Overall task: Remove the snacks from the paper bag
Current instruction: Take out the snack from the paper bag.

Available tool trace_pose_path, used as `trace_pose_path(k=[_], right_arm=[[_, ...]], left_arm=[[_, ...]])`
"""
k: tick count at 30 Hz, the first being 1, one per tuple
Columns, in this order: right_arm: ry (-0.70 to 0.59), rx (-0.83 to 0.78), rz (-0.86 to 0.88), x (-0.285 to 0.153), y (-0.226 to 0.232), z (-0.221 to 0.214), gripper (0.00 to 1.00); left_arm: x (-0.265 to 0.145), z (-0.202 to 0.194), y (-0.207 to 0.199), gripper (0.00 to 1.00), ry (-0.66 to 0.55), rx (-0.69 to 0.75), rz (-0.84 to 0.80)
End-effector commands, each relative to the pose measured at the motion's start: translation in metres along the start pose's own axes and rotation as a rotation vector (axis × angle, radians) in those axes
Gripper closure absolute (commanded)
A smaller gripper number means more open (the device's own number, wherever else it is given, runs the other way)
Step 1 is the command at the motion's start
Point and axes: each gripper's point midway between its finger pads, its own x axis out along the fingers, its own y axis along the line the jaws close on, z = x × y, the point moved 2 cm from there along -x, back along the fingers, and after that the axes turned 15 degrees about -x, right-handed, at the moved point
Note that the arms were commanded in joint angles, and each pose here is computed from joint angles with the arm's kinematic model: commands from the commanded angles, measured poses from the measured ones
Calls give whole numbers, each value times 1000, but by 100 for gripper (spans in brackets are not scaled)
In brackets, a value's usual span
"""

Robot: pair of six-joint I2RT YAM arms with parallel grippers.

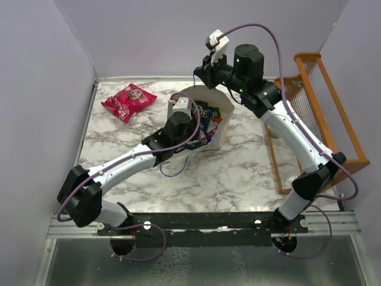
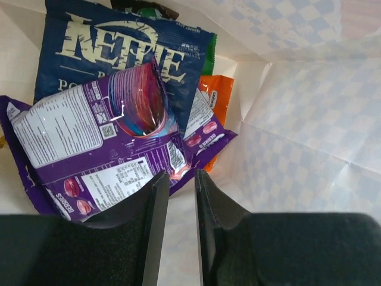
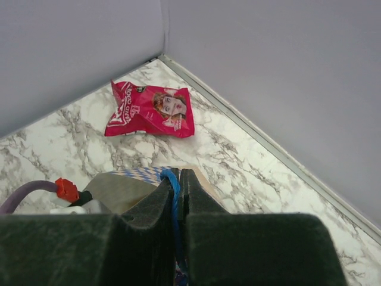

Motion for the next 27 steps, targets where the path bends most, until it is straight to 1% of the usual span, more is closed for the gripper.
trace_pose_path(k=[1,2,3,7,12,19,25,27], right_arm=[[-68,18,-15,-6,-6,27,98],[-66,19,-14,-6,-6,27,98],[-66,20,-13,-6,-6,28,98],[-72,28,3,-9,-3,30,98],[-83,41,24,-13,0,34,98],[-102,50,41,-19,4,38,98],[-109,57,61,-19,8,39,98],[-111,57,61,-20,8,39,98]], left_arm=[[7,15,-13,69,-65,-10,-69],[12,15,-12,65,-67,-2,-58],[17,13,-10,62,-65,8,-46],[37,3,0,61,-52,26,25],[50,3,13,59,-102,33,88],[66,-3,34,40,-116,103,190],[85,-18,51,27,-87,167,265],[90,-17,53,27,-84,193,291]])
